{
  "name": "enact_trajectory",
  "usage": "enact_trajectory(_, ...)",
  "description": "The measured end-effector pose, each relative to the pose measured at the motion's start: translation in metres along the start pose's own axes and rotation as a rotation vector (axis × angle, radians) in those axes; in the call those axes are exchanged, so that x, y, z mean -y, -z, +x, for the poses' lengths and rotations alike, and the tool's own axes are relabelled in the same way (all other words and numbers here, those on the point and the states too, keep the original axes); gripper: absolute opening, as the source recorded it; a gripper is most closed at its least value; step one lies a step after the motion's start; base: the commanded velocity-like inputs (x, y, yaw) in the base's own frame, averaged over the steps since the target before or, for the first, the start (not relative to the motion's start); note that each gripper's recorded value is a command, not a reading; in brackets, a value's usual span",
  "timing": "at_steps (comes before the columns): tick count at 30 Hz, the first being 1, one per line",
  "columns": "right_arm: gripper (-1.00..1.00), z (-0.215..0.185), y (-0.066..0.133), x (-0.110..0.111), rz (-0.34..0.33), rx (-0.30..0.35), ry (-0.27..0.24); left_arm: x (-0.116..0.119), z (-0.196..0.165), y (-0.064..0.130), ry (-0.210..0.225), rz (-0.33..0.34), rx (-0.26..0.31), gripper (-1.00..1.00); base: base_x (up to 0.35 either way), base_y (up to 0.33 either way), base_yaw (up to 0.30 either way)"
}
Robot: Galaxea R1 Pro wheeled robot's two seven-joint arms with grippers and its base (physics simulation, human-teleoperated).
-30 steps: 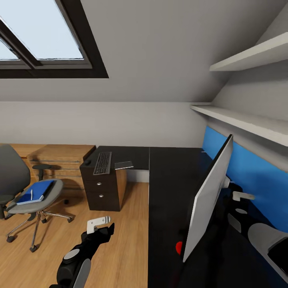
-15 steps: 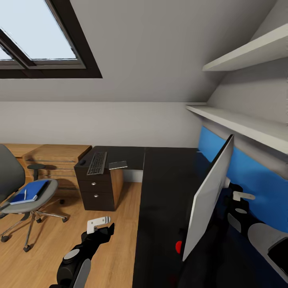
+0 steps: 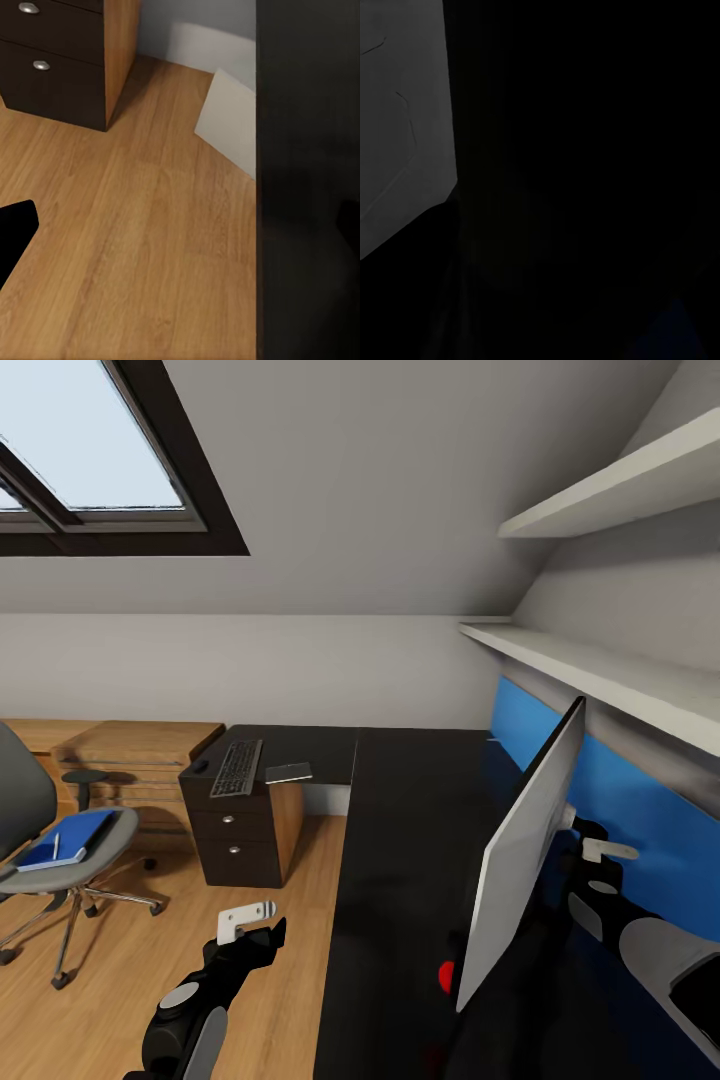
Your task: In the bedroom, organize the workspace by keeping the computer under the desk, ensuring the monitor is on the desk, placing the keyboard on the desk next to the monitor, placing the mouse on the desk next to the keyboard, moving the folder from the swivel chair onto the desk next to the mouse, stacking the notebook on top of the folder with the pen on top of the notebook, and positioning the swivel chair next to the desk.
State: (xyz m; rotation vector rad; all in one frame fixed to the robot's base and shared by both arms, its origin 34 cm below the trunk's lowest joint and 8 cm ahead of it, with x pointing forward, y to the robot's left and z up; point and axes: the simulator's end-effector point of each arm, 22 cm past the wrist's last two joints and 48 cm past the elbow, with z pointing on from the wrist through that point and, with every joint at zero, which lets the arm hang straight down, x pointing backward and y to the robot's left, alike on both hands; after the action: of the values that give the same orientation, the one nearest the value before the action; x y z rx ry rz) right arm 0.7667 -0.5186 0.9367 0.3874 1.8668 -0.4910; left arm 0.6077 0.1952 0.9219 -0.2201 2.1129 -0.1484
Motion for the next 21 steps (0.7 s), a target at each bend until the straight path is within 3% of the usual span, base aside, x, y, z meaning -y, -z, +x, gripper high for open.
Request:
enact_trajectory(7, -1.00, 0.0016, 0.0002, 0.0049, 0.011, -0.002, -0.007, 0.0000, -0.0002, 0.0004, 0.000, 0.000, 0.001, 1.00, 0.185, 0.000, 0.000)
enact_trajectory(21, -1.00, 0.0017, 0.0000, 0.0047, 0.011, -0.001, -0.008, 0.0000, -0.0001, 0.0001, 0.000, 0.000, 0.000, 1.00, 0.014, 0.000, 0.000)
